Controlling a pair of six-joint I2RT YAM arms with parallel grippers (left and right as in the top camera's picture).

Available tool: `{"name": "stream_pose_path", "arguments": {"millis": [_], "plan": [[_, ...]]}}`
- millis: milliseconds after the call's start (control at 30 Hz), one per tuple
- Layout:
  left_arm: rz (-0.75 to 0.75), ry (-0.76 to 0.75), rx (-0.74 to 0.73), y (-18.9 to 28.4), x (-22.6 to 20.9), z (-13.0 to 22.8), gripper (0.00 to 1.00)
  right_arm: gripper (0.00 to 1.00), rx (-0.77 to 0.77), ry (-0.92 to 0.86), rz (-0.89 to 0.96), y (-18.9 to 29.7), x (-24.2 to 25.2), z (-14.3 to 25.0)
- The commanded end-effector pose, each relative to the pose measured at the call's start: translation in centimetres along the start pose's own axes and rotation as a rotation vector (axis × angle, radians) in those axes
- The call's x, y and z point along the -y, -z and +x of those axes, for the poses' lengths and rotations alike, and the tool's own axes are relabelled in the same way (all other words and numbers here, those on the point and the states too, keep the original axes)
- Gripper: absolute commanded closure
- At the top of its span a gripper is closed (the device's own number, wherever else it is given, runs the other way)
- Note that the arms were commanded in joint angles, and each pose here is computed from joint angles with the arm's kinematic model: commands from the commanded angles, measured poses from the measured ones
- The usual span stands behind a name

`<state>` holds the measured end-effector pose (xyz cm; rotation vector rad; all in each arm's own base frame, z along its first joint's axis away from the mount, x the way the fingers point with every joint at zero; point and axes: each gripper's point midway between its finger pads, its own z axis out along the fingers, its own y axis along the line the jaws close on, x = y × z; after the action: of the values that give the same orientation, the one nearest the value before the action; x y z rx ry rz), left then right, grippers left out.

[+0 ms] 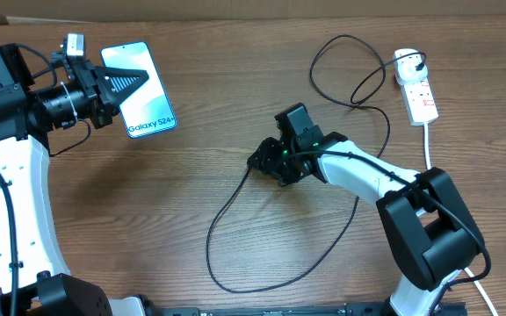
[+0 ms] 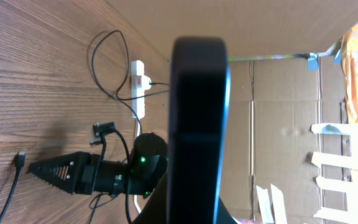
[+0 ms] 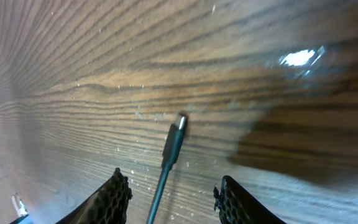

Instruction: Plug charger to phone and switch on socket

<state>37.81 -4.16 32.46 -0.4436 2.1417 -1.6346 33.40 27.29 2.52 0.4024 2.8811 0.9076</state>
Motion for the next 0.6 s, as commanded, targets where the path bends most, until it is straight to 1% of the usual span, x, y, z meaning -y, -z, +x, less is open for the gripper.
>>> {"name": "stream_pose_path", "arguments": {"millis": [0, 233, 333, 533, 567], "plan": [[0.027, -0.045, -0.011, 0.2, 1.2, 0.5, 0.96, 0.55, 0.009, -0.026, 0.016, -0.4, -0.5, 0.7], [0.025, -0.035, -0.014, 0.2, 1.1, 0.6, 0.96, 0.55, 0.05, -0.031, 0.061, -1.0, -0.3, 0.8], [0.025, -0.032, -0.014, 0.2, 1.1, 0.6, 0.96, 0.55, 0.069, -0.089, 0.089, -1.6, 0.5, 0.5], [0.024, -0.031, -0.015, 0.2, 1.1, 0.7, 0.96, 0.67, 0.081, -0.083, 0.068, -2.1, 0.2, 0.0], [0.024, -0.032, -0.015, 0.2, 1.1, 0.7, 0.96, 0.67, 0.08, -0.081, 0.064, -2.1, 0.1, 0.0]]}}
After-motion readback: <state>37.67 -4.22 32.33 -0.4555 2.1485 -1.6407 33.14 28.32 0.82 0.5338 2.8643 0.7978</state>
